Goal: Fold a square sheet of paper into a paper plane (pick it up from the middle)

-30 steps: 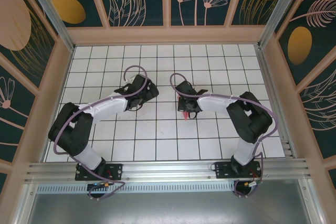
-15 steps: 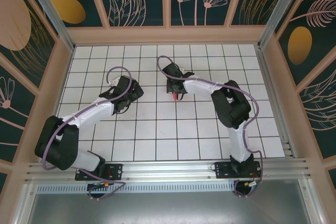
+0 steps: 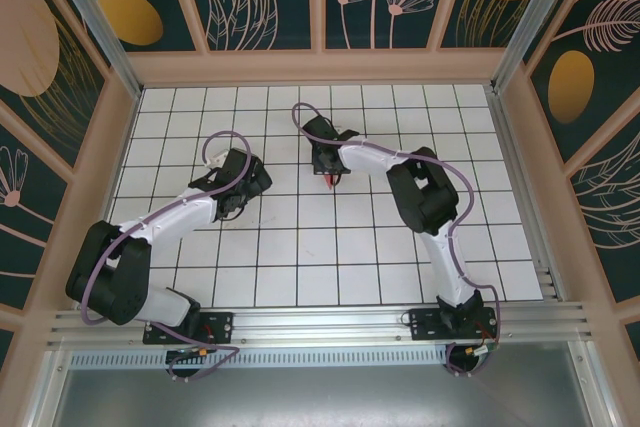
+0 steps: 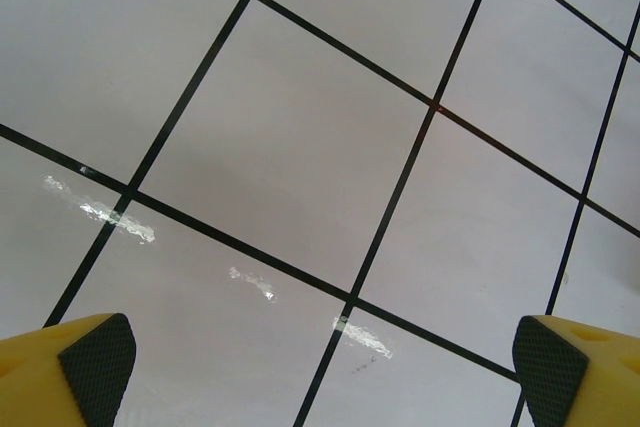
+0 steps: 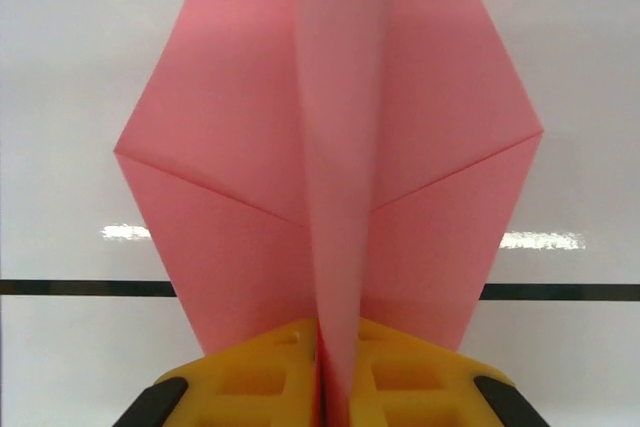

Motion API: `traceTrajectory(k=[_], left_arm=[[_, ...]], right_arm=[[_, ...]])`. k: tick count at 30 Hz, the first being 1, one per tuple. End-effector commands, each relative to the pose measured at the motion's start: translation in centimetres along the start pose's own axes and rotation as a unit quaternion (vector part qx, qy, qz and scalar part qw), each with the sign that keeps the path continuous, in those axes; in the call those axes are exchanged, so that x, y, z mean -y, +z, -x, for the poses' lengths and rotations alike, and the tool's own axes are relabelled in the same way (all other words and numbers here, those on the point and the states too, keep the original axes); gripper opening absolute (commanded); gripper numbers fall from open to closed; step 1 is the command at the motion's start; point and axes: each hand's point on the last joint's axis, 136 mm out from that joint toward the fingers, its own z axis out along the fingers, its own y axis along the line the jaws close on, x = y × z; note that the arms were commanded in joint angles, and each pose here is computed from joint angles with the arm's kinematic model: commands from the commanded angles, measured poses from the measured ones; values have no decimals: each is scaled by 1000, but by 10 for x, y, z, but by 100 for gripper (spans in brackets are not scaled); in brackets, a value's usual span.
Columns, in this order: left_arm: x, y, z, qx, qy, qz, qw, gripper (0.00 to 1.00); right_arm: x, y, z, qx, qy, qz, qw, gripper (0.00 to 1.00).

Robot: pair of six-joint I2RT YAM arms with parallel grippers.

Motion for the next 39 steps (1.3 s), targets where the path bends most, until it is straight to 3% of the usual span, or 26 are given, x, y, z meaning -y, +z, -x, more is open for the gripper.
traceTrajectory(k=[1, 5, 8, 14, 19, 26, 29, 33, 39], left_arm=[[-8, 5, -3, -5, 9, 15, 1000, 98], [-6, 5, -3, -6, 8, 12, 1000, 98], [-1, 4, 1, 0, 11, 7, 1000, 98], [19, -3, 30, 41, 31, -2, 999, 98], [35, -12, 65, 88, 53, 1, 995, 99], [19, -20, 109, 159, 77, 10, 984, 99], [-8, -30, 123, 213, 86, 49, 972, 99], [-45, -41, 130, 272, 101, 110, 951, 98], [-86, -40, 127, 308, 118, 173, 928, 98]], right_arm=[[6, 14, -14, -35, -1, -13, 999, 15], [7, 18, -19, -46, 5, -17, 999, 15], [3, 3, -3, -29, 14, -11, 999, 18], [-14, -66, 51, 47, 42, 41, 997, 42], [-2, -128, 78, 113, 65, 63, 989, 59], [105, -182, 84, 230, 128, -6, 965, 82], [179, -196, 76, 272, 171, -59, 945, 98], [254, -206, 51, 315, 197, -134, 918, 99], [328, -200, 14, 359, 227, -220, 879, 99]])
